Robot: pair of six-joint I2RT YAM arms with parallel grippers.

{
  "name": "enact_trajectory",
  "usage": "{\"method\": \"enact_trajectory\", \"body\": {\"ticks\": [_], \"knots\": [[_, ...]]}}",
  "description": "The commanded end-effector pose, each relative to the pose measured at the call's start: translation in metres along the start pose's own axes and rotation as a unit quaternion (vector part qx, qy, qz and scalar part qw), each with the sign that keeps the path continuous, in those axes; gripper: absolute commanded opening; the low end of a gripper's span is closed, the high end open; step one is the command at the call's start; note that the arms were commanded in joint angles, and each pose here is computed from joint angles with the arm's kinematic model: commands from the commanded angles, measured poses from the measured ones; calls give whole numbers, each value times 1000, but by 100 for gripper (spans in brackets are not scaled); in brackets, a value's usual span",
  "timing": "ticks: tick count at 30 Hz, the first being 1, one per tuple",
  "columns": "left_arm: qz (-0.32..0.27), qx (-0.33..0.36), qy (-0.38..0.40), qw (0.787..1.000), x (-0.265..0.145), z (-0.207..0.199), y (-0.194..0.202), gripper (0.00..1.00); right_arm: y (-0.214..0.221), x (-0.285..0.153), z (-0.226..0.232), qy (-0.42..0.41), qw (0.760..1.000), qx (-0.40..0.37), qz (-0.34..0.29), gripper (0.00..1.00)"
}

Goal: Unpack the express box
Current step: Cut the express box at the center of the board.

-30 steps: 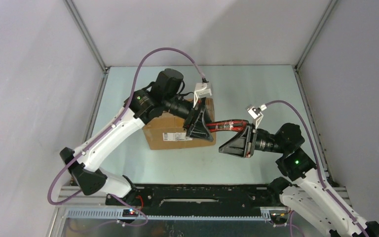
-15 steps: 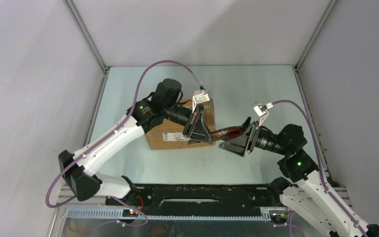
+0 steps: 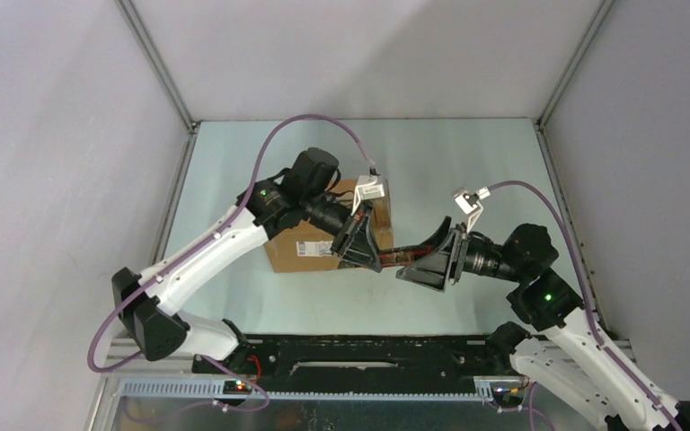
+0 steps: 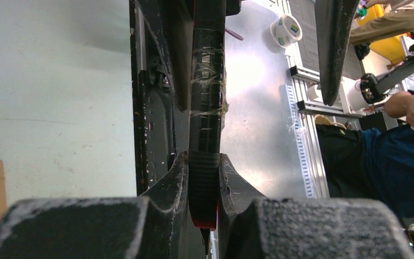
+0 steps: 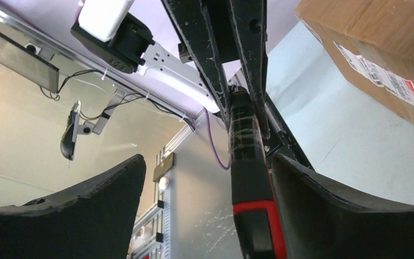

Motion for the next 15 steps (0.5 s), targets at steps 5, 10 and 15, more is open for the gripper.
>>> {"method": "enact_trajectory", "body": {"ticks": [5,10,15], "knots": [[1,39,23,999,1,-12,-12,0,-9,8,5,7,1000,-8,-6,65],[4,39,24,999,1,-13,-13,0,-4,12,2,5,1000,-3,15,39],[8,36,22,999,2,-10,-12,0,-4,16,3,-2,1000,-1,17,39]]}}
Point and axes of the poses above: each gripper's point midway between its finger pads, its own x axis out along the fingers, its own z axis along the line the jaws close on, y = z × x, the point moved 8 cm from there along -x, back along the fingers, and after that the axes turned 7 degrees about -x, right-handed, at the moved point
